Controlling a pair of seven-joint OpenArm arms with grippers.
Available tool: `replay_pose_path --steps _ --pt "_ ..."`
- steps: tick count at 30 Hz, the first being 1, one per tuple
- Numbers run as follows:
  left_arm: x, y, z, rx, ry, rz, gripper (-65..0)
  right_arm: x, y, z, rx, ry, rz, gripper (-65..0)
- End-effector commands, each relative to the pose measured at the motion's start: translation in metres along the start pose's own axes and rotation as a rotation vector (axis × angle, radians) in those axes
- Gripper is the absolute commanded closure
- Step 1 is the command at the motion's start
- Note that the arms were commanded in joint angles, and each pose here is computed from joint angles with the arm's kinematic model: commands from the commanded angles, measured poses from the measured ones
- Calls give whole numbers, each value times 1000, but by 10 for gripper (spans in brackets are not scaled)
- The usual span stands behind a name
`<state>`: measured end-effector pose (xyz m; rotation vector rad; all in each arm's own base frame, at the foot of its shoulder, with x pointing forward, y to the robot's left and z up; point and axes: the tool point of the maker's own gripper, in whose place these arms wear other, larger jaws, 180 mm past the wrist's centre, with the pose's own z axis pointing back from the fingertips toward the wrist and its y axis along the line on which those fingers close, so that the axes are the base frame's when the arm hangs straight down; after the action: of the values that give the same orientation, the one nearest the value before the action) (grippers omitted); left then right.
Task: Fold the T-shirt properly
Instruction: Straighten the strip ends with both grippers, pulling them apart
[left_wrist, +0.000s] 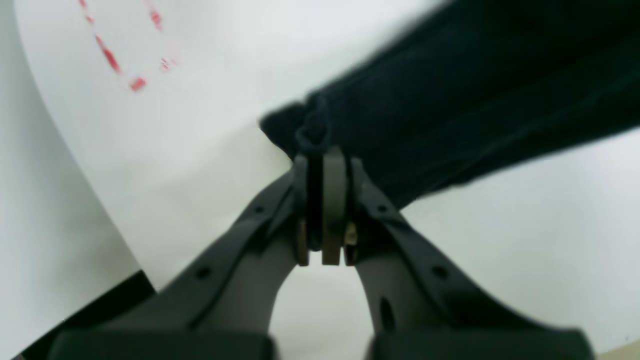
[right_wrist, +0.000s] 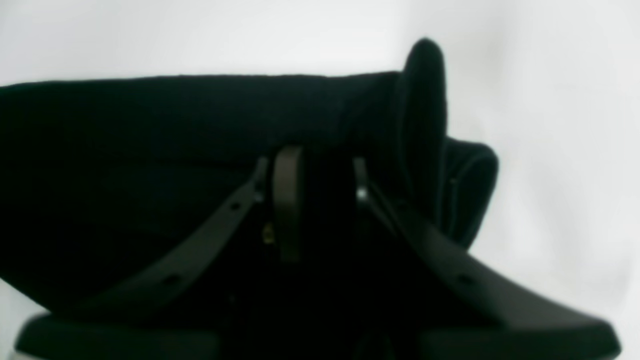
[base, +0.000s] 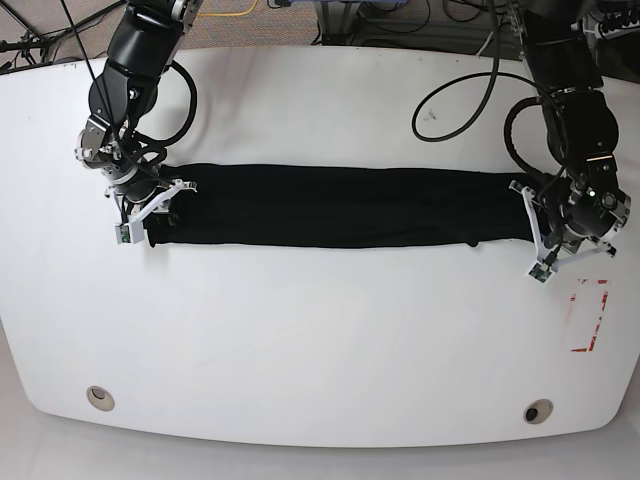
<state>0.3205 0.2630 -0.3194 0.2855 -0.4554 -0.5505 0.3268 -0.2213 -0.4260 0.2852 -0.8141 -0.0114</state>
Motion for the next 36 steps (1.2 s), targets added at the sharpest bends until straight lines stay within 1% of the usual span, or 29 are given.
replay_pose_path --steps 1,9,10,12,14,16,18,21,24,27,29,33,36 --pt "0 9 5 31 -5 -8 0 -28 -5 1 -28 132 26 -132" --pt "-8 4 2 19 17 -12 0 -28 -5 1 -28 132 26 -132" --pt "-8 5 3 22 18 -12 -25 -28 -5 1 -28 132 26 -132" --pt "-8 5 3 23 16 -11 -89 -28 -5 1 -28 132 26 -132" --pt "-7 5 3 24 15 -11 -187 -28 -5 1 -28 132 26 -132" --pt "-7 6 3 26 15 -11 -314 -28 -5 1 -28 132 26 -132" --pt "-6 7 3 27 14 -9 -414 -28 -5 1 -28 132 26 -132" --pt "-5 13 6 39 5 9 -528 -28 -5 1 -28 132 26 -132" --pt "2 27 11 65 -22 39 -562 -27 -5 1 -27 131 25 -132" --pt "6 39 17 86 -45 71 -562 -27 -5 1 -27 131 25 -132" --pt "12 49 23 94 -86 107 -562 -27 -5 1 -26 130 24 -132" --pt "21 59 32 76 -167 171 -561 -27 -4 1 -25 128 22 -132" --pt "29 54 33 43 -205 173 -561 -27 -4 1 -25 128 22 -132"
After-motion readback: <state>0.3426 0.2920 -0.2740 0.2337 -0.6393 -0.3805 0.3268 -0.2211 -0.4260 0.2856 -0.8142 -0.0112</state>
